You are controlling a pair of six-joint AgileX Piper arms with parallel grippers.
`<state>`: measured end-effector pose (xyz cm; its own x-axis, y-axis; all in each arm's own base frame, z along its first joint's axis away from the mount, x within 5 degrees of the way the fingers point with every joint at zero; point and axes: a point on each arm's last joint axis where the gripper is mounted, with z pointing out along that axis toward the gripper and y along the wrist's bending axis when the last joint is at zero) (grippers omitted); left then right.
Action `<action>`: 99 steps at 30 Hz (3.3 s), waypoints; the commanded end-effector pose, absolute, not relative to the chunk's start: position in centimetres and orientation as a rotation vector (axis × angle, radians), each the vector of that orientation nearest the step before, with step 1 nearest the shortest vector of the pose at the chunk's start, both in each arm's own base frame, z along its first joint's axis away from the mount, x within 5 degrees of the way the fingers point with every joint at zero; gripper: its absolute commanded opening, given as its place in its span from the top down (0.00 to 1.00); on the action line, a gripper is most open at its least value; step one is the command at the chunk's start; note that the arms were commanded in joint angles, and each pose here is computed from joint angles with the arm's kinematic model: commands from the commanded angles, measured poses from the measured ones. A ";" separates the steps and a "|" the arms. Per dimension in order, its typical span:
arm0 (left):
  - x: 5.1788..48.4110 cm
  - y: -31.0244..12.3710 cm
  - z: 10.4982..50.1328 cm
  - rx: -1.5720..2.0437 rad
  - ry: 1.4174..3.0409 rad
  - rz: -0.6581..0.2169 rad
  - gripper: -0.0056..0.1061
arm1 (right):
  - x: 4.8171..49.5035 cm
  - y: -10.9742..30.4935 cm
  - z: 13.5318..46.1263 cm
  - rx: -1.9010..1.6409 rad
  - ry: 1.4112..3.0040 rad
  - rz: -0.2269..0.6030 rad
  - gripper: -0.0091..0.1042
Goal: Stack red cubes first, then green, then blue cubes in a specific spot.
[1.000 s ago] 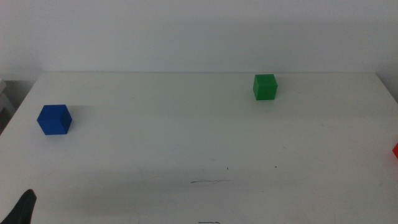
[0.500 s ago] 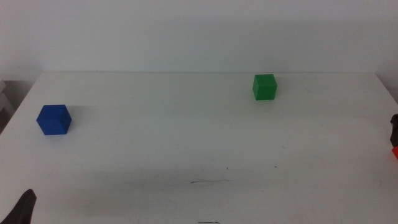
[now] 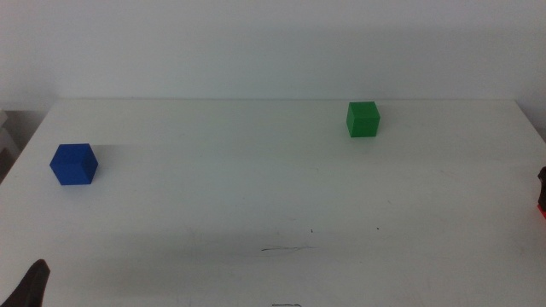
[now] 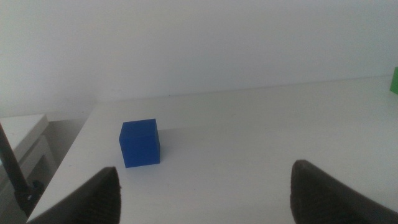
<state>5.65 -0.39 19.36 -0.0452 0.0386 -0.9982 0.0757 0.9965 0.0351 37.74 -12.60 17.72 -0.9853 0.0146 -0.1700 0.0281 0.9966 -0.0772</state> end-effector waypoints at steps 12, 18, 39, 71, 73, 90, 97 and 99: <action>5.4 -0.5 20.3 0.083 1.511 -0.049 0.11 | 37.4 -12.2 23.2 -0.022 2.825 -0.176 0.93; 5.4 -0.5 20.3 0.083 1.511 -0.049 0.11 | 37.0 -6.1 28.3 0.093 2.682 -0.121 0.93; 5.4 -0.5 20.3 0.083 1.511 -0.049 0.11 | 36.1 26.9 25.7 -0.087 2.835 0.236 0.93; 5.4 -0.5 20.3 0.083 1.511 -0.049 0.11 | 35.2 29.2 22.7 -0.001 2.940 0.262 0.73; 5.4 -0.5 20.3 0.083 1.511 -0.049 0.11 | 35.2 29.2 22.6 -0.001 2.943 0.260 0.64; 5.4 -0.5 20.3 0.083 1.511 -0.049 0.11 | 35.2 26.1 29.3 0.005 2.780 0.308 0.27; 5.4 -0.5 20.3 0.083 1.511 -0.049 0.11 | 37.3 22.3 33.0 -0.038 2.680 0.300 0.27; 5.4 -0.5 20.3 0.083 1.511 -0.049 0.11 | 38.3 21.1 33.6 -0.045 2.650 0.283 0.27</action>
<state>5.65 -0.39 19.36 -0.0452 0.0386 -0.9982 0.0757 0.9965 0.0351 38.16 22.75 29.60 -0.9381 0.0177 -0.3459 -0.0476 0.9827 0.1793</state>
